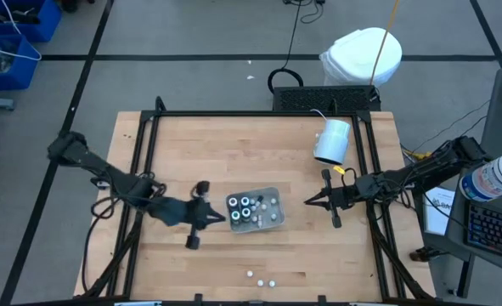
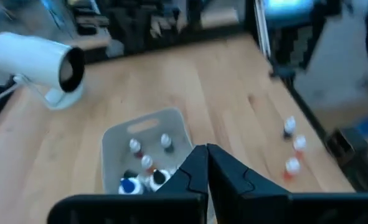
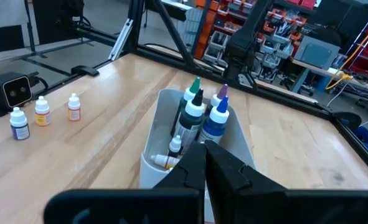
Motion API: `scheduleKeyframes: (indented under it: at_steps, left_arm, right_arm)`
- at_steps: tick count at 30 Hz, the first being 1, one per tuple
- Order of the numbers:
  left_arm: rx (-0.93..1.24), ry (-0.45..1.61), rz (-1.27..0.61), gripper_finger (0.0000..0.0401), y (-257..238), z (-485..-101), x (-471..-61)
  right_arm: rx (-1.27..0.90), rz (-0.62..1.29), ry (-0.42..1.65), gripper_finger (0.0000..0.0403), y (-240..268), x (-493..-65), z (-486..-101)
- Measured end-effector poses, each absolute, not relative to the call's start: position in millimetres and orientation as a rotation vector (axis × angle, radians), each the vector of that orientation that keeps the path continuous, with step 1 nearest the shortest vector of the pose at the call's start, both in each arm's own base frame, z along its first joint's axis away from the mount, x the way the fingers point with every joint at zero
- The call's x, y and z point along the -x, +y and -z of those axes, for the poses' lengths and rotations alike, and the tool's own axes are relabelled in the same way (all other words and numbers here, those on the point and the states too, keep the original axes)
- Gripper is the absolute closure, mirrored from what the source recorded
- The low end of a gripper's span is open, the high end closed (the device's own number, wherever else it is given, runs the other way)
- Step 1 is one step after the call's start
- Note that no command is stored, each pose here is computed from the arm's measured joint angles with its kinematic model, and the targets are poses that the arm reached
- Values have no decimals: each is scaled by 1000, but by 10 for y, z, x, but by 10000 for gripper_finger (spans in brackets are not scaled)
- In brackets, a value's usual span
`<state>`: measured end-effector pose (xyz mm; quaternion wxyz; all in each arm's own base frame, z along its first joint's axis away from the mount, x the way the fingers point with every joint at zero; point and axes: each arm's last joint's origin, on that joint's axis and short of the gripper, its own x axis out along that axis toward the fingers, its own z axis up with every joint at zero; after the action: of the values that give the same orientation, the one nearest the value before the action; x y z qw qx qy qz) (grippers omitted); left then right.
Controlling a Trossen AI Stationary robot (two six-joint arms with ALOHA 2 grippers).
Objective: Pick & Place food coloring
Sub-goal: Put the small blue food coloring bottle into the gray bin
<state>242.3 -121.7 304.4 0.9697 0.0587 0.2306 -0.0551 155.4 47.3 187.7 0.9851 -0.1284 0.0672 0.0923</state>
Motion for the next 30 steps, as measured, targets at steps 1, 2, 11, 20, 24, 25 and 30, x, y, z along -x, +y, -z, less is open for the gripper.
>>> scheduleKeyframes:
  at_steps: [1,2,11,20,24,25,30]
  left_arm:
    - [-98,408,97,391,-1202,-2882,-2363]
    - [-82,362,79,395,-1177,-2724,-2309]
    - [-74,26,-124,396,-929,-1868,-1990]
    - [-74,82,-205,392,-832,-1647,-1855]
    - [-114,94,-228,398,-806,-1622,-1845]
    - [-117,95,-234,396,-796,-1623,-1849]
    - [-65,89,-282,394,-700,-1625,-1889]
  right_arm:
    - [258,-186,136,403,473,-1554,-1876]
    - [258,-186,135,403,473,-1554,-1876]
    - [258,-186,135,403,473,-1554,-1876]
    - [263,-186,135,403,473,-1554,-1876]
    - [262,-185,135,403,473,-1555,-1876]
    - [259,-185,135,403,473,-1555,-1877]
    - [263,-183,127,403,473,-1556,-1884]
